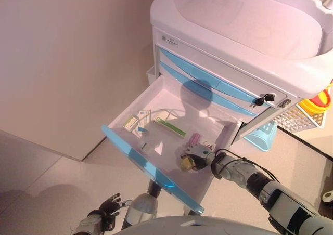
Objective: Open the drawer and pick up the medicine
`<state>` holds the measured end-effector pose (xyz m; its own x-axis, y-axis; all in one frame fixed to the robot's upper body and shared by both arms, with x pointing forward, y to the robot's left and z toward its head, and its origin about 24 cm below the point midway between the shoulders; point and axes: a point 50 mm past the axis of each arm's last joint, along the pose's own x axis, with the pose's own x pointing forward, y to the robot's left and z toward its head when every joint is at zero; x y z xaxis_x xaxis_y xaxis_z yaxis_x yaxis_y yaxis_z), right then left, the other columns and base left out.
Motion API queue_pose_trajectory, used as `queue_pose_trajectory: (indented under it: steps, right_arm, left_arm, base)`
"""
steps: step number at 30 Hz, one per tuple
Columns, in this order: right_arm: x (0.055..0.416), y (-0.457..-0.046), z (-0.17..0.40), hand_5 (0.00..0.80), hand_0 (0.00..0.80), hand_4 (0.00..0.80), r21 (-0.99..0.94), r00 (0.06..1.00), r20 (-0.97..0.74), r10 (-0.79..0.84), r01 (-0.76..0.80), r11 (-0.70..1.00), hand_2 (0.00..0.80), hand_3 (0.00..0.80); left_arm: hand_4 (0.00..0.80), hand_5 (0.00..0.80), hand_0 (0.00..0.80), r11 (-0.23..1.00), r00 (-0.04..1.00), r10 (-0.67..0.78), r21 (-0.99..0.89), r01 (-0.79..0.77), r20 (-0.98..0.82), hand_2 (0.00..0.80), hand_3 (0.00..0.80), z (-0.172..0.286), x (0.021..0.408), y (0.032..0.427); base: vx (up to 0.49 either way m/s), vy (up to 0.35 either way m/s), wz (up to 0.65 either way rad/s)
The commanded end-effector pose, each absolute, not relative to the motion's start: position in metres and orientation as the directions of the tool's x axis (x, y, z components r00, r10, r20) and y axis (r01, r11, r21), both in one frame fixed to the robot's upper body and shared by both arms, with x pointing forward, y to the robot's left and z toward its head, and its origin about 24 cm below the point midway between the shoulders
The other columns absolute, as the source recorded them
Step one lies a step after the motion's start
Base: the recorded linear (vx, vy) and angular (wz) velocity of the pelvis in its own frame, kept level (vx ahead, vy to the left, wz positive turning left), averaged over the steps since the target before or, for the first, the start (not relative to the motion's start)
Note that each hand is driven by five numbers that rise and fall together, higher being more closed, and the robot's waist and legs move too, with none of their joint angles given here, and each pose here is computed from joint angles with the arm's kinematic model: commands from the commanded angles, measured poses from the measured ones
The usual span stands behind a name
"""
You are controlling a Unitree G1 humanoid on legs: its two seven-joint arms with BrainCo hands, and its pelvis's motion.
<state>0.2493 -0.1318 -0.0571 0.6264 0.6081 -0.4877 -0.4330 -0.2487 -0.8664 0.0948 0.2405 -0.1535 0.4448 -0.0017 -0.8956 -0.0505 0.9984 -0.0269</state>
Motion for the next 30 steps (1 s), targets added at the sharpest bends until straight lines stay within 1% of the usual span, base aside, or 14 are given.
queue_pose_trajectory:
  steps: [1,7,12,15,17,19,21,24,26,30]
  right_arm:
    - [0.254,-0.114,-0.049,0.800,0.800,0.800,-0.890,0.598,-0.439,0.671,-0.390,-0.235,0.800,0.800]
    - [0.254,-0.116,-0.050,0.800,0.800,0.800,-0.891,0.607,-0.438,0.663,-0.392,-0.229,0.800,0.800]
    - [0.256,-0.113,-0.039,0.800,0.800,0.800,-0.907,0.589,-0.400,0.702,-0.364,-0.211,0.800,0.800]
    - [0.266,-0.109,-0.011,0.800,0.800,0.800,-0.907,0.576,-0.377,0.726,-0.390,-0.161,0.800,0.800]
    - [0.272,-0.107,0.019,0.800,0.800,0.800,-0.891,0.570,-0.365,0.736,-0.443,-0.098,0.800,0.800]
    - [0.274,-0.112,0.048,0.800,0.800,0.800,-0.879,0.554,-0.358,0.752,-0.472,-0.070,0.800,0.800]
    - [0.277,-0.117,0.078,0.800,0.800,0.800,-0.867,0.551,-0.334,0.765,-0.498,-0.019,0.800,0.800]
    - [0.284,-0.129,0.123,0.800,0.800,0.800,-0.824,0.558,-0.260,0.788,-0.553,0.120,0.800,0.800]
    - [0.289,-0.136,0.152,0.800,0.800,0.800,-0.758,0.571,-0.164,0.804,-0.595,0.267,0.800,0.800]
    - [0.300,-0.156,0.202,0.800,0.800,0.800,-0.643,0.606,0.070,0.792,-0.580,0.501,0.800,0.800]
  left_arm:
    - [0.000,0.000,0.000,0.999,0.411,-0.042,-0.026,0.045,-0.911,0.000,0.000,-0.158,0.092,0.228]
    - [0.000,0.000,0.000,0.999,0.410,-0.042,-0.024,0.047,-0.911,0.000,0.000,-0.158,0.092,0.229]
    - [0.000,0.000,0.000,0.999,0.406,-0.034,-0.019,0.042,-0.913,0.000,0.000,-0.158,0.091,0.232]
    - [0.000,0.000,0.000,1.000,0.403,-0.016,-0.006,0.026,-0.915,0.000,0.000,-0.156,0.091,0.239]
    - [0.000,0.000,0.000,1.000,0.401,0.002,0.005,0.005,-0.916,0.000,0.000,-0.155,0.091,0.244]
    - [0.000,0.000,0.000,1.000,0.399,0.019,0.011,-0.021,-0.917,0.000,0.000,-0.153,0.090,0.250]
    - [0.000,0.000,0.000,0.999,0.398,0.032,0.015,-0.048,-0.917,0.000,0.000,-0.153,0.089,0.253]
    - [0.000,0.000,0.000,0.998,0.401,0.041,0.014,-0.069,-0.915,0.000,0.000,-0.152,0.088,0.257]
    - [0.000,0.000,0.000,0.997,0.406,0.041,0.012,-0.075,-0.913,0.000,0.000,-0.152,0.088,0.257]
    - [0.000,0.000,0.000,0.997,0.407,0.035,0.006,-0.072,-0.913,0.000,0.000,-0.152,0.088,0.258]
  base:
    - [0.000,0.000,0.00]
    - [0.000,0.000,0.00]
    - [0.000,0.000,0.00]
    - [0.000,0.000,0.00]
    - [-0.009,-0.020,-0.08]
    - [-0.007,-0.006,-0.12]
    - [-0.007,0.006,-0.23]
    - [-0.013,0.010,-0.27]
    - [-0.010,0.011,-0.26]
    - [0.004,0.022,-0.20]
